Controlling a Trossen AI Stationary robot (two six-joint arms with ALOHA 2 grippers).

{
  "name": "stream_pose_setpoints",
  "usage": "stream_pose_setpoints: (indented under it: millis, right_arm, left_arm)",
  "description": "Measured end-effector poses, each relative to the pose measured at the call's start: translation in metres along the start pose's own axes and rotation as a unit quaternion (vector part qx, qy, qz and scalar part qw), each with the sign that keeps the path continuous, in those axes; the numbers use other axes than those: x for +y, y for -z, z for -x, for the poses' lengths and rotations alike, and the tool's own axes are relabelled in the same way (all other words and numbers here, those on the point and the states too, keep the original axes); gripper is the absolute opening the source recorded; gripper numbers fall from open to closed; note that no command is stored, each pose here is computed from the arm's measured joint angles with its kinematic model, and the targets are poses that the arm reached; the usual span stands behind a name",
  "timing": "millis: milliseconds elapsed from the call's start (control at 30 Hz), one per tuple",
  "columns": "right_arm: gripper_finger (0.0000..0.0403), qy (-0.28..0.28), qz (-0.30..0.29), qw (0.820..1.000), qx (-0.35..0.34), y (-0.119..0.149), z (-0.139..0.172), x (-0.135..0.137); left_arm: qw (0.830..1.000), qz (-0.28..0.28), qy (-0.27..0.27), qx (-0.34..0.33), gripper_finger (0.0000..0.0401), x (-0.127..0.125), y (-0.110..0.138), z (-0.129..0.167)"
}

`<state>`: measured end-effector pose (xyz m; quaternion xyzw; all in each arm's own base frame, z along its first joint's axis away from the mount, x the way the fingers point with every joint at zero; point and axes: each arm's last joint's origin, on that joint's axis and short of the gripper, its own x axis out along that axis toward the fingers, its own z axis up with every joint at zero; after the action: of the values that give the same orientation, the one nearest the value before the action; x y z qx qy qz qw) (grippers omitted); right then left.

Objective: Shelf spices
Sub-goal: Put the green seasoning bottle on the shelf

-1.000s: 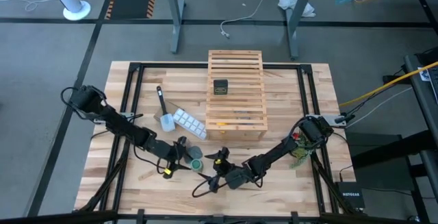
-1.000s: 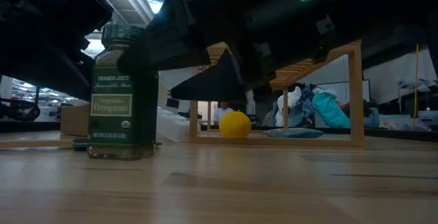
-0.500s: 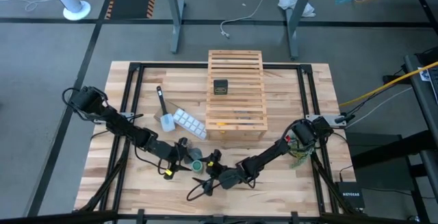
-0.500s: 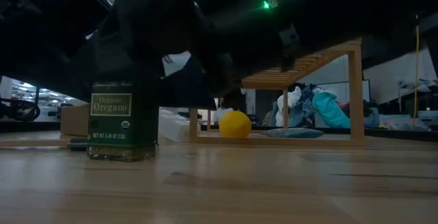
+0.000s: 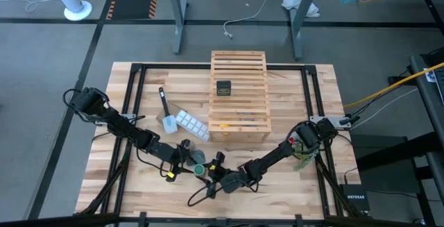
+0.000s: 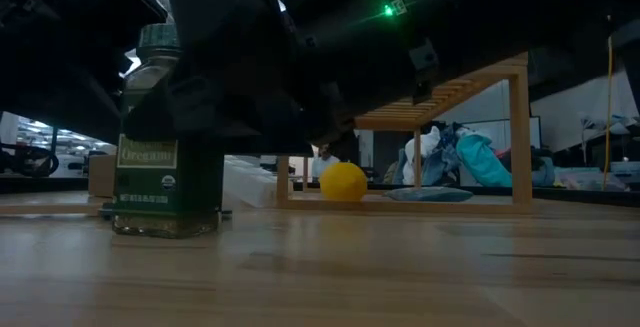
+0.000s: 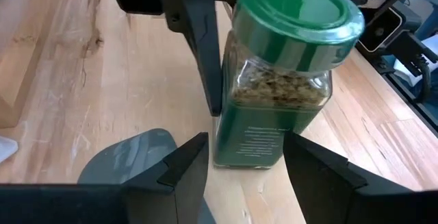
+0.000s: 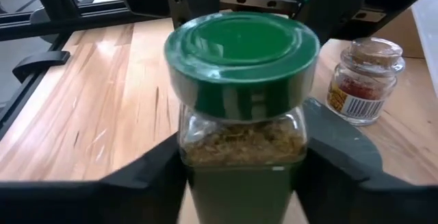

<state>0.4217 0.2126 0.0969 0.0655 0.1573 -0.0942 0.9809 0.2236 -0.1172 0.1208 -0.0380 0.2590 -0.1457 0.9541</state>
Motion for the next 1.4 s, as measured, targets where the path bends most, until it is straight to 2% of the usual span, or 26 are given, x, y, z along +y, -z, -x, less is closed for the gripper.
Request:
stream_pose_setpoints:
  millis: [33,500,700,1000,1400]
  right_arm:
    - [0.0202,0.000,0.000,1.000,0.000,0.000,0.000,0.000]
    - [0.0201,-0.016,-0.008,1.000,-0.016,-0.007,0.008,0.009]
    - [0.0201,-0.031,0.024,0.999,-0.034,-0.032,0.026,0.019]
    - [0.0201,0.017,0.100,0.994,-0.047,-0.063,0.064,0.031]
    - [0.0201,0.053,0.158,0.986,-0.015,-0.123,0.111,0.011]
  left_arm:
    - [1.000,-0.001,0.000,0.000,0.0182,0.000,0.000,0.000]
    - [1.000,-0.008,0.001,-0.009,0.0182,0.000,-0.002,0.000]
    - [0.999,-0.022,0.010,-0.041,0.0182,-0.002,-0.008,0.001]
    - [0.997,-0.026,0.020,-0.071,0.0182,-0.006,-0.018,0.007]
    - [0.983,-0.081,0.070,-0.147,0.0182,-0.030,-0.041,0.038]
